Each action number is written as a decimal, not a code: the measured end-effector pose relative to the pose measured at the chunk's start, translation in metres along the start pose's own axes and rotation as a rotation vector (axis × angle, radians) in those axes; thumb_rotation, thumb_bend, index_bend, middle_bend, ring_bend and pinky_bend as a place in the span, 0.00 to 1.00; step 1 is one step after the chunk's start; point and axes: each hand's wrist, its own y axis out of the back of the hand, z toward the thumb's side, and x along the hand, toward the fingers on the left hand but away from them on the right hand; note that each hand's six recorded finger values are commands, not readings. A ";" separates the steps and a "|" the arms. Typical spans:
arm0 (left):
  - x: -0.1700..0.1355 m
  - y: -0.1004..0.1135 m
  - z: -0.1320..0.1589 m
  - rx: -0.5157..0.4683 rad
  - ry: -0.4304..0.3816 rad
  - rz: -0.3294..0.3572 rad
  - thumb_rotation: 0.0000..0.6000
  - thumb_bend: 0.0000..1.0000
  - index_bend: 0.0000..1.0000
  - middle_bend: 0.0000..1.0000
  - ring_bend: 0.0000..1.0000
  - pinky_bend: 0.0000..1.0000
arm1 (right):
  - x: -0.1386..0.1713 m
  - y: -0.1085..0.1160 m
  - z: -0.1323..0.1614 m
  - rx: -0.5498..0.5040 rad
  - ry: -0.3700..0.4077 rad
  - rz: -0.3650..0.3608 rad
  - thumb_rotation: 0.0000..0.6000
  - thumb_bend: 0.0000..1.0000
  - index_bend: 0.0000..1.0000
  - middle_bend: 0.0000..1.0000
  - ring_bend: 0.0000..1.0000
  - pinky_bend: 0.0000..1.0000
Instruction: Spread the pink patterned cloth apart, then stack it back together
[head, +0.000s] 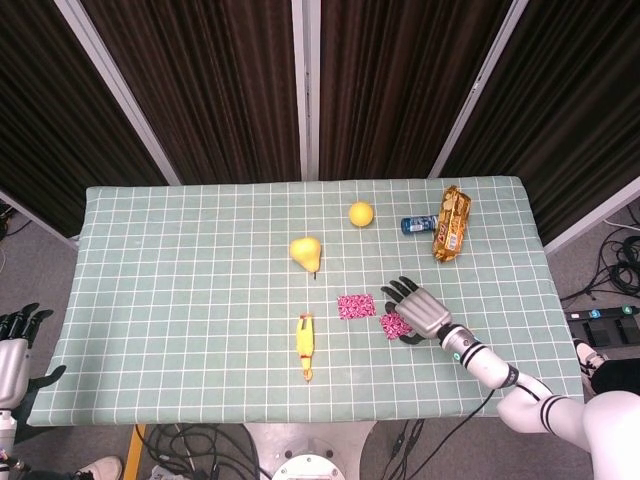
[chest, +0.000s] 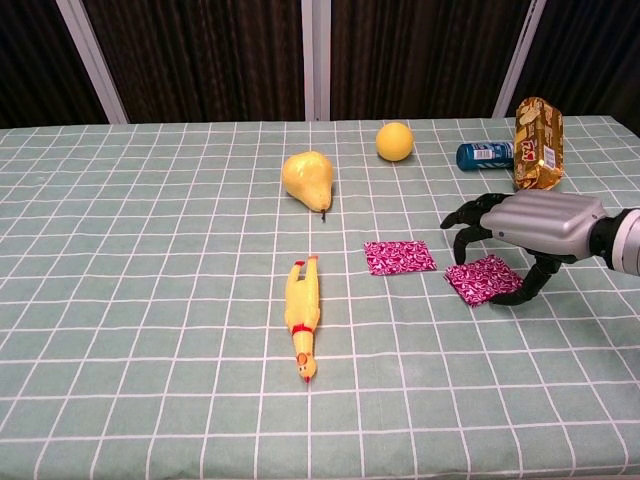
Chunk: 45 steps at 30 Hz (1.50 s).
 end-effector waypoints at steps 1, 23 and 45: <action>0.000 0.000 0.000 0.000 0.000 -0.001 1.00 0.03 0.26 0.23 0.17 0.14 | 0.000 0.000 0.000 0.001 -0.001 0.001 0.80 0.17 0.32 0.07 0.00 0.00; 0.001 0.002 0.002 -0.004 -0.007 0.008 1.00 0.03 0.26 0.23 0.17 0.14 | -0.006 0.021 0.005 -0.102 -0.012 -0.058 0.74 0.17 0.29 0.07 0.00 0.00; -0.002 0.001 -0.005 -0.007 0.003 0.005 1.00 0.03 0.26 0.23 0.17 0.14 | -0.067 0.034 0.047 -0.137 -0.080 -0.023 0.71 0.16 0.25 0.05 0.00 0.00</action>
